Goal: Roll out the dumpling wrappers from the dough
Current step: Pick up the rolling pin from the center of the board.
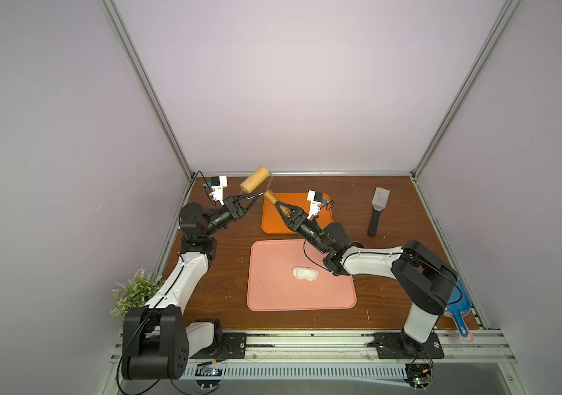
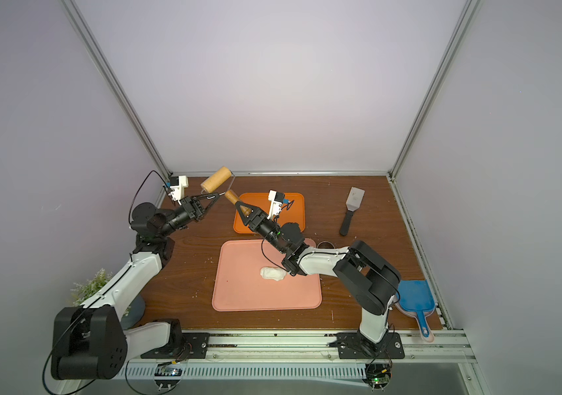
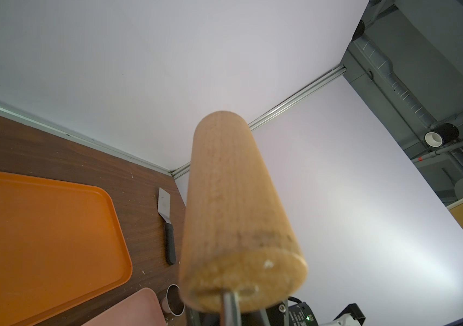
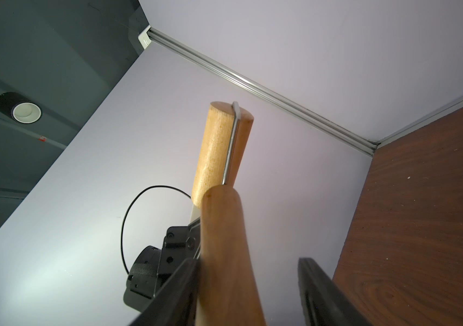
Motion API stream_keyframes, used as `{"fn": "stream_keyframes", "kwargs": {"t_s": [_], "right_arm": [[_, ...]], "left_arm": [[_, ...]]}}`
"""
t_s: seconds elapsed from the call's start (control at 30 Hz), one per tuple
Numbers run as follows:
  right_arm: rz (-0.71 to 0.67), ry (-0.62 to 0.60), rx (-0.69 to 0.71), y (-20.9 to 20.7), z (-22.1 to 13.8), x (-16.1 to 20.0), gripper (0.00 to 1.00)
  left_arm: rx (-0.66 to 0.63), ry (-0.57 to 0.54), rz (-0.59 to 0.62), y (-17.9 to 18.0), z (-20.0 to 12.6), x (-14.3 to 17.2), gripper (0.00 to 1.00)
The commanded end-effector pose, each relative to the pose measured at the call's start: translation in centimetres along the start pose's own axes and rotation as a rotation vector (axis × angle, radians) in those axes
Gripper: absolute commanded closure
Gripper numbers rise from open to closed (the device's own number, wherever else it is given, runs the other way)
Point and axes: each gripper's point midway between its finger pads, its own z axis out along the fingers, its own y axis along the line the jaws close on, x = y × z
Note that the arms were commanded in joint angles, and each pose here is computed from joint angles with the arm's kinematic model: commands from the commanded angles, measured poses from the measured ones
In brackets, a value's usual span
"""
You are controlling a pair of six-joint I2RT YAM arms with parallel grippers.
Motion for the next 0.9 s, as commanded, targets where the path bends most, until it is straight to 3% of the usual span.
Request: {"fn": "stream_keyframes", "kwargs": {"t_s": [0.0,0.43,0.87], "right_arm": [[0.010,-0.019,-0.156,3.4,0.6,-1.3,0.39],[0.003,-0.051,-0.152,2.7,-0.2,-2.7,0.41],[0.001,0.026,-0.188,3.3,1.3,-1.0,0.43]], "left_arm": [[0.047,0.002,0.061,-1.8,0.0,-0.3,0.99],[0.041,0.008,0.060,-1.6,0.0,-0.2,0.99],[0.032,0.010,0.059,-1.1,0.2,-0.2,0.99]]}}
